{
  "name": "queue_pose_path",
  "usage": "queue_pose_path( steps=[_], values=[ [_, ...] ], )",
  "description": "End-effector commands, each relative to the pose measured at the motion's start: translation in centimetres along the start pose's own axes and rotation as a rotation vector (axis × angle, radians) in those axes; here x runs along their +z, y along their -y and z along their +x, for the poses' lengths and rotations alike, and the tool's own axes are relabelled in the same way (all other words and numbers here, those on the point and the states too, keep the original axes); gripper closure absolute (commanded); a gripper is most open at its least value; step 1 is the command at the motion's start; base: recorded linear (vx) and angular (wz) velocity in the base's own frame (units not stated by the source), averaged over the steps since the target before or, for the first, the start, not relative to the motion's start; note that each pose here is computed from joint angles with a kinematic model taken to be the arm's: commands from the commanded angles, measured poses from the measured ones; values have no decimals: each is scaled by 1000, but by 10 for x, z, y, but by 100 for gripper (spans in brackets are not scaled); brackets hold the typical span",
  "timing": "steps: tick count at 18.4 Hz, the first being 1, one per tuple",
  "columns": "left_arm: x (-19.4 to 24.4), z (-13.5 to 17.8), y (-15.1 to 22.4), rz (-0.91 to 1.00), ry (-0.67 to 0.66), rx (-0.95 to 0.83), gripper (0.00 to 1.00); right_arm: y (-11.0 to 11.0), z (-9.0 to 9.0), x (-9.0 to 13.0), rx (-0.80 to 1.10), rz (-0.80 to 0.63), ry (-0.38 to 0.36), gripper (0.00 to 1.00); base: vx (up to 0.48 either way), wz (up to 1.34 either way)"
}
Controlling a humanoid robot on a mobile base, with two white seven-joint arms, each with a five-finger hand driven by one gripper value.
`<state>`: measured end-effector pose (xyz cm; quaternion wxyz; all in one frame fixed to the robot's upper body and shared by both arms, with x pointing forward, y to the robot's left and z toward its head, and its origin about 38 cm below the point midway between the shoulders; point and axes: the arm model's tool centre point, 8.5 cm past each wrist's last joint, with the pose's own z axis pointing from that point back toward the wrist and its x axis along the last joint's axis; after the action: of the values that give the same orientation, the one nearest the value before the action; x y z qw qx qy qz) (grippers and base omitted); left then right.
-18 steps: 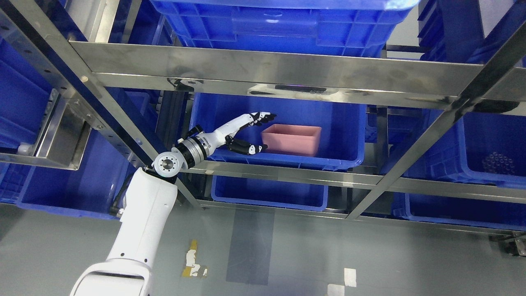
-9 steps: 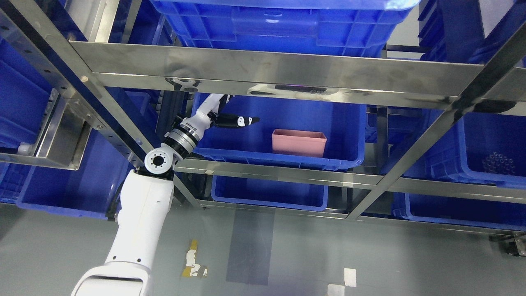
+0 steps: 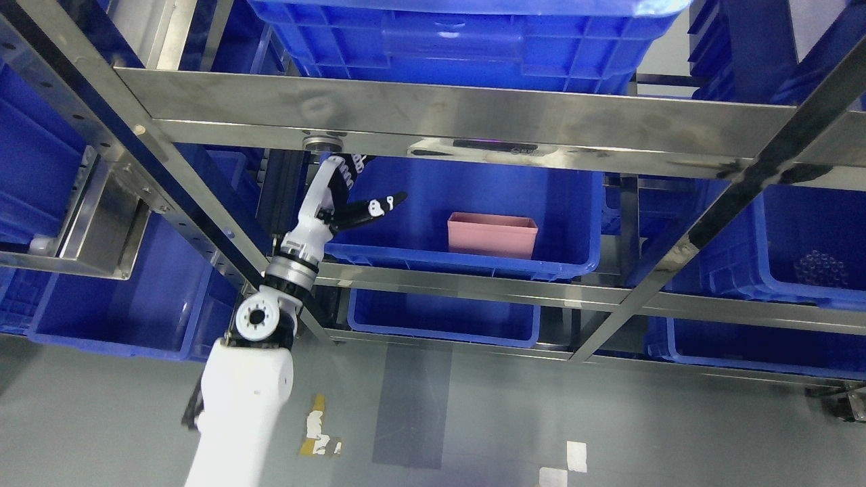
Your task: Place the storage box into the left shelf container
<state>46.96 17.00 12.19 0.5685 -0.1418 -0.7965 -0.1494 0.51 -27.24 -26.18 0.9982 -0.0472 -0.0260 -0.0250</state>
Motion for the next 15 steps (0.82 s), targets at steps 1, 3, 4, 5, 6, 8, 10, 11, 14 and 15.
queue_pose_path(
  steps=[1, 3, 4, 5, 6, 8, 10, 11, 14, 15],
  values=[
    [59, 78, 24, 25, 244, 4, 7, 11, 9, -1, -21, -15, 22, 0, 0, 0],
    [78, 83, 10, 76, 286, -25, 6, 11, 8, -1, -21, -15, 21, 0, 0, 0],
    [84, 81, 4, 97, 284, -32, 6, 11, 9, -1, -21, -15, 22, 0, 0, 0],
    [90, 78, 3, 107, 272, -32, 6, 11, 9, -1, -22, -15, 22, 0, 0, 0],
    [97, 72, 4, 112, 252, -26, 7, 11, 10, -1, -21, -15, 24, 0, 0, 0],
    [110, 63, 5, 130, 218, -17, 7, 11, 8, -1, -22, -14, 21, 0, 0, 0],
    [114, 62, -1, 150, 212, -24, 7, 11, 8, -1, -21, -14, 21, 0, 0, 0],
    [115, 62, -3, 156, 213, -27, 7, 11, 8, -1, -21, -15, 21, 0, 0, 0],
    [118, 60, -5, 162, 201, -27, 7, 11, 8, -1, -21, -15, 21, 0, 0, 0],
    [121, 57, -2, 160, 191, -22, 7, 11, 9, -1, -21, -14, 22, 0, 0, 0]
  ],
)
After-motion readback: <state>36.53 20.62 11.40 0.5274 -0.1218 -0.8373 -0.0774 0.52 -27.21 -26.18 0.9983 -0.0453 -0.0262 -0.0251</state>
